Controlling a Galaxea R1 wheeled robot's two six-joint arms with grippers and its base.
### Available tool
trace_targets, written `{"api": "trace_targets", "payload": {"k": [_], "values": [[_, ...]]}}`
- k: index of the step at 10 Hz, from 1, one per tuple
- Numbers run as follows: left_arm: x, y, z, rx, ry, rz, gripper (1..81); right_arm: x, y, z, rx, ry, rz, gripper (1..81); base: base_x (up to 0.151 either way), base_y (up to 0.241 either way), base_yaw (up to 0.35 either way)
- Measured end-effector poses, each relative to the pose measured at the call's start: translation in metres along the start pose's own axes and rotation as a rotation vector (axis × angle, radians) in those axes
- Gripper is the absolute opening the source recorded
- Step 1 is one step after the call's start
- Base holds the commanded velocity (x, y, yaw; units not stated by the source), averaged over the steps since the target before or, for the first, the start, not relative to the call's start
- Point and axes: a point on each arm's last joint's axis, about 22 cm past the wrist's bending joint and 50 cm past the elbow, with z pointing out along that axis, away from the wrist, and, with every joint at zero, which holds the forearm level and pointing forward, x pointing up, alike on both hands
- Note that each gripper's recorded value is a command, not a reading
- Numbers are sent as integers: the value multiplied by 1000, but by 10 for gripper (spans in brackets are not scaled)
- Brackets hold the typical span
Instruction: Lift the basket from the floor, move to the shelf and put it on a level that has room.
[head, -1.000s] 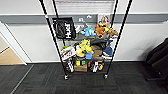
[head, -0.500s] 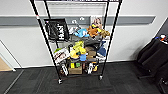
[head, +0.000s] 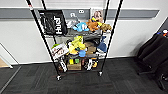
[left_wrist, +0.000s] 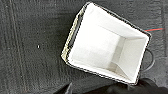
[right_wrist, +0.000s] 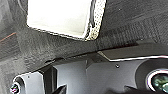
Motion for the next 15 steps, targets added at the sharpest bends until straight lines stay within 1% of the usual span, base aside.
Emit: {"api": "trace_targets", "payload": {"k": [4,6,8,11,13,15], "values": [[-16,-22,61,-5,-64,-27,811,-9,24,40,-13,-55,31,811,0,0,0],[-17,-30,85,-7,-81,-34,811,-1,32,57,-17,-65,46,811,0,0,0],[-1,-33,94,-8,-62,-32,811,20,33,71,-10,-42,39,811,0,0,0],[43,-27,104,-20,4,-10,811,65,21,98,23,14,28,811,0,0,0],[50,-23,116,-28,19,1,811,97,22,110,32,57,18,811,0,0,0],[57,-33,125,-19,37,5,811,123,28,122,32,93,15,811,0,0,0]]}}
